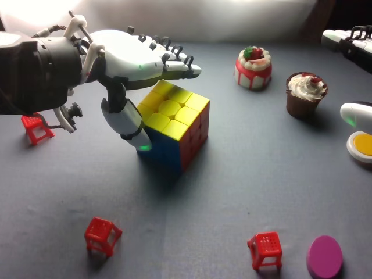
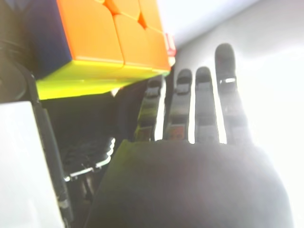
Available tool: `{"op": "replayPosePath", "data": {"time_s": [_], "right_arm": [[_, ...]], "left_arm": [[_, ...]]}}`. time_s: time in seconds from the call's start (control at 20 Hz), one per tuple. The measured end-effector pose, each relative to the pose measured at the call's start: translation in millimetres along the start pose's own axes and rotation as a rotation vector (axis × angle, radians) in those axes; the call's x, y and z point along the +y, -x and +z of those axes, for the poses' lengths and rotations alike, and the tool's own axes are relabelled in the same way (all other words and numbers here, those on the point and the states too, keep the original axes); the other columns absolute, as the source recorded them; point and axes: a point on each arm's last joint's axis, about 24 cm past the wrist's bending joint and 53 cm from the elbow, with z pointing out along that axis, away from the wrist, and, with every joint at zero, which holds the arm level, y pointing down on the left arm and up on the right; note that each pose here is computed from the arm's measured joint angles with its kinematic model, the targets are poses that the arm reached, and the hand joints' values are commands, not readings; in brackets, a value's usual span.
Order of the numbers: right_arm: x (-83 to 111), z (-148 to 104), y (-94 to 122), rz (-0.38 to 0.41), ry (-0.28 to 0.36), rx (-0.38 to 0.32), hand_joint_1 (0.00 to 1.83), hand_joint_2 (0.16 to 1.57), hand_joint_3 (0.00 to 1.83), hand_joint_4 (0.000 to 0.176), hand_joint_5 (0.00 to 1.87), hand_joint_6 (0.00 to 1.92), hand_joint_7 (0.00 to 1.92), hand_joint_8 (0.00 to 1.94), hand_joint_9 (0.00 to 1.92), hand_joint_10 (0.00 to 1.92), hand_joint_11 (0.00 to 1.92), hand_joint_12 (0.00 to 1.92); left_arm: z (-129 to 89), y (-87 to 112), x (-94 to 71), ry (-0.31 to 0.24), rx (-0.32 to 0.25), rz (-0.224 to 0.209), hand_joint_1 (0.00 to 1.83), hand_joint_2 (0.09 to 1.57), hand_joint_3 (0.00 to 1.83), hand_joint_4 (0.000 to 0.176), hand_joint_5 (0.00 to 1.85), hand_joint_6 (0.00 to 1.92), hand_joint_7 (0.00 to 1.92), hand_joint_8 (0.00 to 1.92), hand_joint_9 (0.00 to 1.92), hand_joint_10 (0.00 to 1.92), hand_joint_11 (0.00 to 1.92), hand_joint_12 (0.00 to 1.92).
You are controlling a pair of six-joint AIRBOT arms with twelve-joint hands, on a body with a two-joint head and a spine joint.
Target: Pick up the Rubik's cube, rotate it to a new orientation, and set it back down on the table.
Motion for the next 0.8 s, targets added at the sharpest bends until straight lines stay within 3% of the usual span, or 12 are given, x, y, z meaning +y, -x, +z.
{"op": "replayPosePath", "data": {"time_s": [0.05, 0.1, 0.2, 0.25, 0.3, 0.35, 0.4, 0.5, 0.55, 0.65, 0.7, 0.8], "right_arm": [[-0.1, 0, 0, 0.0, 0.0, 0.0, 0.47, 1.39, 0.0, 0.0, 0.0, 0.0, 0.0, 0.0, 0.0, 0.0, 0.0, 0.0], [0.1, 0, 0, 0.0, 0.001, 0.001, 0.49, 1.39, 0.0, 0.0, 0.0, 0.0, 0.0, 0.0, 0.0, 0.0, 0.0, 0.0], [0.1, 0, 0, 0.0, 0.0, 0.001, 0.52, 1.39, 0.0, 0.0, 0.0, 0.0, 0.0, 0.0, 0.0, 0.0, 0.0, 0.0], [0.1, 0, 0, 0.0, 0.001, 0.0, 0.53, 1.39, 0.0, 0.0, 0.0, 0.0, 0.0, 0.0, 0.0, 0.0, 0.0, 0.0], [0.1, 0, 0, 0.0, 0.001, 0.0, 0.51, 1.39, 0.0, 0.0, 0.0, 0.0, 0.0, 0.0, 0.0, 0.0, 0.0, 0.0], [0.0, 0, 0, 0.001, 0.0, 0.0, 0.51, 1.4, 0.0, 0.0, 0.0, 0.0, 0.0, 0.0, 0.0, 0.0, 0.0, 0.0], [0.0, 0, 0, 0.001, 0.0, -0.001, 0.5, 1.39, 0.0, 0.0, 0.0, 0.0, 0.0, 0.0, 0.0, 0.0, 0.0, 0.0], [0.5, 0, 0, 0.001, 0.002, -0.001, 0.49, 1.39, 0.0, 0.0, 0.0, 0.0, 0.0, 0.0, 0.0, 0.0, 0.0, 0.0], [0.5, 0, 1, 0.001, 0.002, -0.003, 0.5, 1.39, 0.0, 0.0, 0.0, 0.0, 0.0, 0.0, 0.0, 0.0, 0.0, 0.0], [0.4, 0, 1, 0.002, 0.002, -0.004, 0.48, 1.39, 0.0, 0.0, 0.0, 0.0, 0.0, 0.0, 0.0, 0.0, 0.0, 0.0], [0.5, 0, 1, 0.002, 0.002, -0.004, 0.48, 1.39, 0.0, 0.0, 0.0, 0.0, 0.0, 0.0, 0.0, 0.0, 0.0, 0.0], [0.7, 0, 1, 0.002, 0.003, -0.004, 0.51, 1.39, 0.0, 0.0, 0.0, 0.0, 0.0, 0.0, 0.0, 0.0, 0.0, 0.0]], "left_arm": [[0, -1.1, 0.1, 0.001, 0.005, 0.001, 0.84, 0.88, 0.0, 0.064, 0.0, 0.0, 0.0, 0.0, 0.0, 0.0, 0.0, 0.17], [0, -3.7, -0.4, -0.001, 0.016, 0.012, 0.86, 0.91, 0.0, 0.047, 0.03, 0.0, 0.0, 0.0, 0.0, 0.0, 0.0, 0.06], [0, -4.5, -1.6, -0.006, 0.02, 0.022, 0.89, 0.97, 0.0, 0.002, 0.22, 0.01, 0.14, 0.02, 0.06, 0.03, 0.0, 0.86], [0, -4.2, -2.3, -0.009, 0.02, 0.022, 0.91, 1.0, 0.0, 0.0, 0.31, 0.04, 0.24, 0.03, 0.12, 0.06, 0.0, 1.13], [0, -4.2, -2.6, -0.01, 0.02, 0.019, 0.96, 1.04, 0.0, 0.0, 0.4, 0.1, 0.36, 0.02, 0.2, 0.25, 0.0, 1.41], [0, -3.5, -3.8, -0.013, 0.019, 0.015, 1.02, 1.06, 0.0, 0.0, 0.45, 0.17, 0.47, 0.06, 0.24, 0.73, 0.0, 1.65], [0, -3.3, -4.8, -0.015, 0.019, 0.016, 1.12, 1.08, 0.0, 0.0, 0.42, 0.64, 0.54, 0.71, 0.44, 1.21, 0.24, 1.78], [0, -3.7, -5.6, -0.016, 0.019, 0.018, 1.13, 1.24, 0.01, 0.0, 0.55, 1.44, 0.69, 1.36, 0.54, 1.62, 0.48, 1.9], [0, -3.5, -5.5, -0.016, 0.019, 0.017, 1.13, 1.29, 0.01, 0.0, 0.64, 1.63, 0.64, 1.4, 0.47, 1.63, 0.42, 1.92], [0, -2.9, -9.0, -0.022, 0.014, 0.026, 1.1, 1.31, 0.02, 0.012, 0.62, 1.66, 0.61, 1.56, 0.55, 1.89, 0.61, 1.92], [0, -2.3, -10.0, -0.024, 0.012, 0.031, 1.24, 1.14, 0.0, 0.0, 0.59, 1.87, 0.56, 1.85, 0.64, 1.91, 0.75, 1.92], [-1, -0.5, -10.4, -0.026, 0.005, 0.038, 1.31, 1.08, 0.0, 0.0, 0.65, 1.92, 0.64, 1.92, 0.75, 1.92, 0.89, 1.92]]}}
